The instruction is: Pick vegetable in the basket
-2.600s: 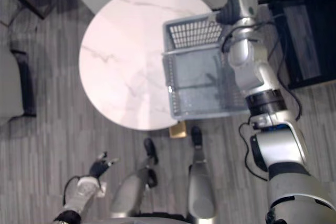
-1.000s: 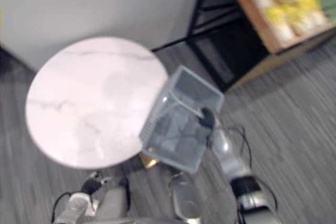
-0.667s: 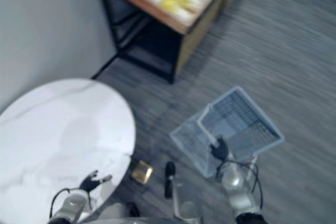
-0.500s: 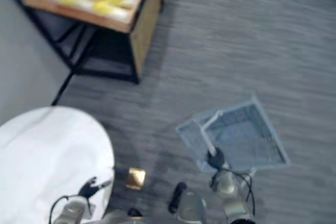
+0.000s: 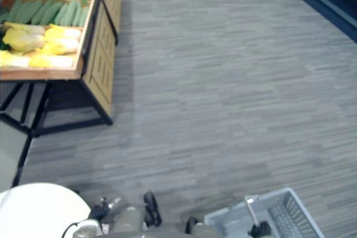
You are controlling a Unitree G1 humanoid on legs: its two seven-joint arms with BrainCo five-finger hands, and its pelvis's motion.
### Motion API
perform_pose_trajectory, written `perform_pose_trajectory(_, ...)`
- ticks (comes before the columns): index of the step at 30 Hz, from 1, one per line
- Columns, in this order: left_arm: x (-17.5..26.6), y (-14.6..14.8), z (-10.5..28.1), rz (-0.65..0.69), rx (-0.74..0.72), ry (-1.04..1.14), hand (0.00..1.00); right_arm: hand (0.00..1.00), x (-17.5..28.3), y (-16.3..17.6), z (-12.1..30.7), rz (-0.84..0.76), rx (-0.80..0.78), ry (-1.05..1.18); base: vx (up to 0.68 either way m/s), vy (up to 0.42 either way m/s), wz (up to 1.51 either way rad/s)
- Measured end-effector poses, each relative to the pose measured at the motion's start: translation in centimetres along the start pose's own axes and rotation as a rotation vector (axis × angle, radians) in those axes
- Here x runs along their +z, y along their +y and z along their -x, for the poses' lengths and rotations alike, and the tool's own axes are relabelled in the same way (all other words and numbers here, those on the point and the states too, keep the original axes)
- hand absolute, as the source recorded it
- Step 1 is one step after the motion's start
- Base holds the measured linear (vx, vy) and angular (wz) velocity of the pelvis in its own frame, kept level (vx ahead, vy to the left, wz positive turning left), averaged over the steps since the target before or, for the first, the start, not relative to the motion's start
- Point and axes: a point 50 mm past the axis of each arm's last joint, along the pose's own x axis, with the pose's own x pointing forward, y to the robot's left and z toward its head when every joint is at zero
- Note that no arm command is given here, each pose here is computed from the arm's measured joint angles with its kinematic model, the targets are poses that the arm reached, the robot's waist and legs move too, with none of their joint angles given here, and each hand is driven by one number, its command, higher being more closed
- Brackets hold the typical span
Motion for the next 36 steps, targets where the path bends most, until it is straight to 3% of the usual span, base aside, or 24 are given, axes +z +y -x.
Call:
perform_pose_trajectory(9, 0.6, 1.1, -0.4, 0.007, 0.024, -0.004, 0.00, 1.00, -0.7, 2.5, 0.4, -0.224, 0.025, 0.081, 0.44, 0.082, 0.76)
perform_pose_trajectory(14, 2.4, 1.0, -1.0, 0.006, 0.023, -0.039, 0.00, 1.00, 0.1, 2.8, 0.1, -0.329, 0.018, 0.085, 0.53, -0.229, 0.76)
perform_pose_trajectory(18, 0.0, 1.9, -0.3, 0.106, 0.077, 0.021, 0.00, 1.00, -1.1, 3.5, 0.5, -0.368, 0.029, 0.133, 0.70, -0.449, 0.41)
perform_pose_trajectory(22, -2.5, -1.0, 0.9, 0.185, 0.025, 0.095, 0.00, 1.00, 0.6, 2.0, -0.3, -0.293, 0.016, 0.075, 0.65, -0.384, -0.41)
perform_pose_trajectory(28, -1.7, -0.7, 0.7, 0.144, 0.018, 0.051, 0.00, 1.00, 3.4, 1.9, -0.9, -0.261, 0.044, -0.009, 0.64, -0.206, 0.03)
perform_pose_trajectory(32, -3.2, -1.3, 1.2, 0.140, 0.000, 0.107, 0.00, 1.00, 2.8, 1.0, -0.9, -0.228, 0.025, -0.011, 0.61, 0.030, 0.43)
perform_pose_trajectory(36, -2.8, 1.2, 0.7, 0.066, 0.032, 0.103, 0.00, 1.00, 2.5, 3.4, -0.3, -0.222, 0.089, 0.008, 0.58, 0.041, 1.64)
